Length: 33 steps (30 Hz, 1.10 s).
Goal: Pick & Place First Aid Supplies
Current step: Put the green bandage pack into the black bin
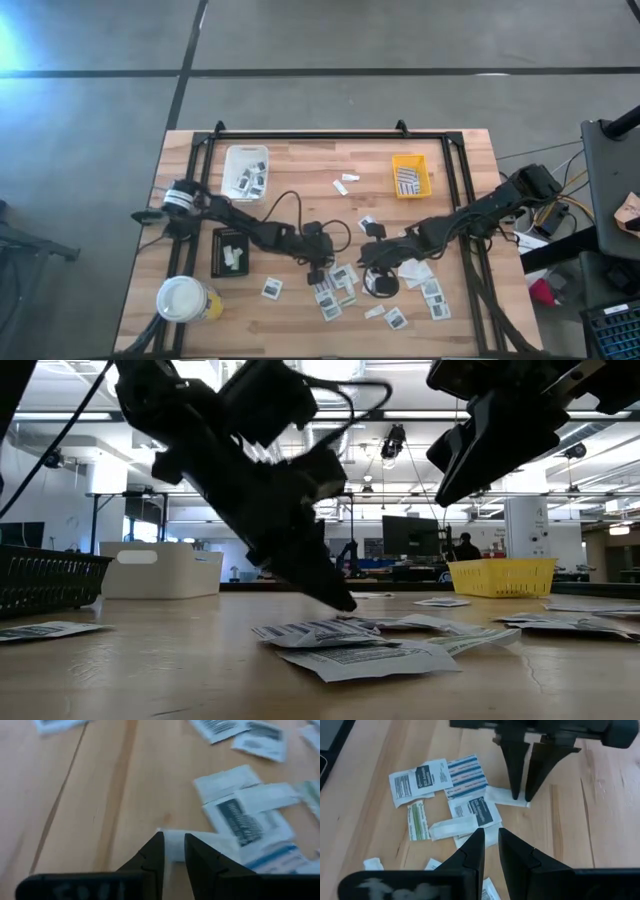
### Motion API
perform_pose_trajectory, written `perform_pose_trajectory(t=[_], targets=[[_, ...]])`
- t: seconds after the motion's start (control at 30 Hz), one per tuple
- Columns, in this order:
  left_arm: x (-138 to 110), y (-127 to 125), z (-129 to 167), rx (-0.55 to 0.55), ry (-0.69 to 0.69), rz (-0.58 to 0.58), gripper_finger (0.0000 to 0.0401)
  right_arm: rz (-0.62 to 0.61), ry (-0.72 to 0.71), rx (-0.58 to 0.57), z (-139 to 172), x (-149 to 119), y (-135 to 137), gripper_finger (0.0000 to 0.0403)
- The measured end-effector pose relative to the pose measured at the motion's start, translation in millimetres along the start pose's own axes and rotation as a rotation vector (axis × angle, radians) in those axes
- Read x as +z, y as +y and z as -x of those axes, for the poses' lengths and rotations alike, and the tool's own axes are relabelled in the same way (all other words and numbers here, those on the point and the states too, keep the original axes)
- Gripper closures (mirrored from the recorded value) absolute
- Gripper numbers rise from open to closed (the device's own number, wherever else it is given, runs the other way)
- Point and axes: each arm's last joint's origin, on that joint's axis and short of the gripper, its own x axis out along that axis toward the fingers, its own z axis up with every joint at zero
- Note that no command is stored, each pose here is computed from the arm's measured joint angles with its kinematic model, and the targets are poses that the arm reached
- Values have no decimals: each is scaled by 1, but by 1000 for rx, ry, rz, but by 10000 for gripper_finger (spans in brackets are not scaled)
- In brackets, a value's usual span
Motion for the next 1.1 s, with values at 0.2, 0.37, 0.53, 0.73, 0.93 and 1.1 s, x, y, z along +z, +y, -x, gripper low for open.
perform_pose_trajectory(t=[0.2, 0.37, 0.53, 0.73, 0.93, 1.1], targets=[[-4, 7, -7, 116, -32, 209, 333, 0, 1, 0, 0, -1, 0, 349], [-4, 15, -7, 301, -119, 370, 333, 47, -25, 6, -3, -4, -1, 349], [-4, 18, -7, 318, -138, 445, 333, 215, -25, -3, -7, -15, -4, 349], [-4, 18, -7, 312, -144, 479, 333, 351, -29, -103, -7, -16, -8, 349], [-4, 15, -7, 254, -128, 538, 333, 411, -29, -107, -7, -16, -8, 349], [-4, 14, -8, 215, -111, 560, 333, 452, -94, -140, -7, -10, -7, 349]])
